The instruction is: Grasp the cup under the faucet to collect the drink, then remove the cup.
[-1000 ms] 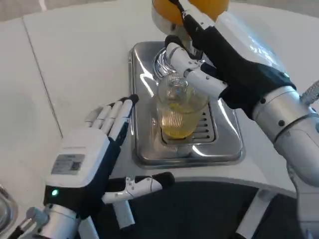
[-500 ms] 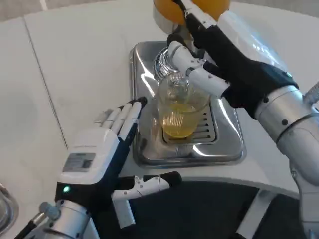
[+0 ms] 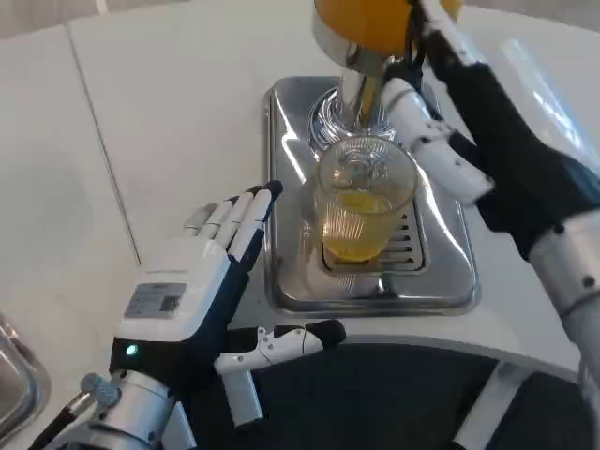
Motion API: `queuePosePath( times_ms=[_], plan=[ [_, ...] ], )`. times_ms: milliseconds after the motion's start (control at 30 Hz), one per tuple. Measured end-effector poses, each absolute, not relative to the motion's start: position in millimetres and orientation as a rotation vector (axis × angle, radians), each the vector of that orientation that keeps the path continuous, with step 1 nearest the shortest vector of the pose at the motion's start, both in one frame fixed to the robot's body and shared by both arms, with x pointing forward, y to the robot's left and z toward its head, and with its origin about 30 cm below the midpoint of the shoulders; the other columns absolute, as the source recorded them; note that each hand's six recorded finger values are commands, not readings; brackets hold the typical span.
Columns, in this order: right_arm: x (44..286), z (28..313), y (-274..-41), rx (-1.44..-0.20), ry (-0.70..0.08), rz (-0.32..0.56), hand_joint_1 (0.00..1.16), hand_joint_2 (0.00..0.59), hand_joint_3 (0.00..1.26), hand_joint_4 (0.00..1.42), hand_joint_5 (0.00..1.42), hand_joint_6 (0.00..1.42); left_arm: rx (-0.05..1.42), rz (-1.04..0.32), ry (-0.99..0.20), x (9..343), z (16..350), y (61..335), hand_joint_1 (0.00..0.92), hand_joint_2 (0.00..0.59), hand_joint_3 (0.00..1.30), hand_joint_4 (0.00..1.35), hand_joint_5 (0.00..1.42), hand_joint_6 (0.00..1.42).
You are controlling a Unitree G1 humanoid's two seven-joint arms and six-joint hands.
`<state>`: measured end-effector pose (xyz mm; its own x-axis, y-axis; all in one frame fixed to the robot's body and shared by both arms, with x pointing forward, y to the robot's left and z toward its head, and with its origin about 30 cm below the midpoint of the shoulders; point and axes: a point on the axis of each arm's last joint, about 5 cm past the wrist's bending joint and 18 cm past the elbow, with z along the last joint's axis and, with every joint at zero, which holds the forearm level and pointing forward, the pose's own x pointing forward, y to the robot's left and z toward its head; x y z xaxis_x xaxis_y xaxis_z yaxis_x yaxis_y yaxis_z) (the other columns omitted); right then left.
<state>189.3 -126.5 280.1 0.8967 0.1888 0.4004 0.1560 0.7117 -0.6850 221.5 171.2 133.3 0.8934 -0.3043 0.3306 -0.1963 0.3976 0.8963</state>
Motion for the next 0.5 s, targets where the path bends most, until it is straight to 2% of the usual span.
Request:
queuePosePath(
  times_ms=[133, 233, 367, 500],
  plan=[
    [180.2, 267.6, -126.0, -0.723, -0.451, -0.091, 0.0, 0.586, 0.0, 0.0, 0.0, 0.0, 1.174, -0.074, -0.489, 221.9, 133.1, 170.9, 0.006, 0.034, 0.0, 0.0, 0.04, 0.06],
    [176.2, 260.7, -125.2, -0.703, -0.433, -0.127, 0.0, 0.586, 0.0, 0.0, 0.0, 0.0, 1.174, -0.074, -0.489, 223.0, 133.3, 170.8, 0.007, 0.035, 0.0, 0.0, 0.04, 0.06],
    [172.0, 258.5, -124.7, -0.717, -0.465, -0.118, 0.0, 0.586, 0.0, 0.0, 0.0, 0.0, 1.176, -0.076, -0.492, 225.8, 133.8, 169.9, 0.008, 0.035, 0.0, 0.0, 0.04, 0.06],
    [168.7, 257.3, -128.3, -0.784, -0.508, -0.094, 0.0, 0.586, 0.0, 0.0, 0.0, 0.0, 1.177, -0.081, -0.497, 230.4, 133.8, 167.5, 0.008, 0.035, 0.0, 0.0, 0.04, 0.06]
  ],
)
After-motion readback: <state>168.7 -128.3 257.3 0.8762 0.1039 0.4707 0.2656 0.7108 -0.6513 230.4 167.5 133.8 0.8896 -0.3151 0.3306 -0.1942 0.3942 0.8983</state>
